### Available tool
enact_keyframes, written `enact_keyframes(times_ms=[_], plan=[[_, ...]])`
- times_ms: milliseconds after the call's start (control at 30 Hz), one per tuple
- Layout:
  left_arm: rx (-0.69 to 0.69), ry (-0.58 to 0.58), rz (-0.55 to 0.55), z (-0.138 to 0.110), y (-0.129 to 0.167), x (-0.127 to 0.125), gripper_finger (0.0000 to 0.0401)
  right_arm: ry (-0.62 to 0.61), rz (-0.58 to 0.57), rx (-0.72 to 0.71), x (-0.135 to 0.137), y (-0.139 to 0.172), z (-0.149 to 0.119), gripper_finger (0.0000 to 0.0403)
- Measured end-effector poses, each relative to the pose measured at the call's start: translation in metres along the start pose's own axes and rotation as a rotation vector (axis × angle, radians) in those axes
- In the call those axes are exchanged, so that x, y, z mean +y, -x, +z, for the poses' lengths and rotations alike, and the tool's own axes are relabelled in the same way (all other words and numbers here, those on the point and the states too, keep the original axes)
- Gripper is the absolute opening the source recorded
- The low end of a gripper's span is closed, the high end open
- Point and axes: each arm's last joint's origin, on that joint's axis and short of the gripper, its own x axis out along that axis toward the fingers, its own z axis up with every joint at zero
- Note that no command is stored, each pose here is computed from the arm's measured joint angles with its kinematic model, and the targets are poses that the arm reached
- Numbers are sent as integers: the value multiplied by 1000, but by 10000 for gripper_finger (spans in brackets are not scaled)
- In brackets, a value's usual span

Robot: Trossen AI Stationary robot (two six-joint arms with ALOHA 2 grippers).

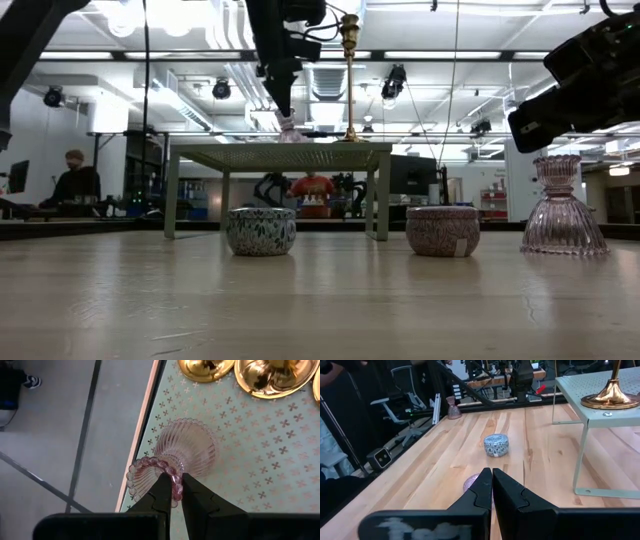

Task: Pick & Place candle stick holders
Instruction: Put the bottom right purple candle holder on the shelf

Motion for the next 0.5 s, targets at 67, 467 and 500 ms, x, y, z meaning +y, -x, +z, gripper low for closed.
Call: enact_keyframes(times_ms=[67, 467, 500], plan=[[-22, 9, 6, 2, 0, 1, 30, 0, 0, 0, 0, 0, 0, 8], [-30, 16, 9, 6, -6, -2, 55, 3, 0, -5, 0, 0, 0, 8], [-32, 17, 10, 6, -6, -2, 56, 2, 0, -5, 0, 0, 0, 8]])
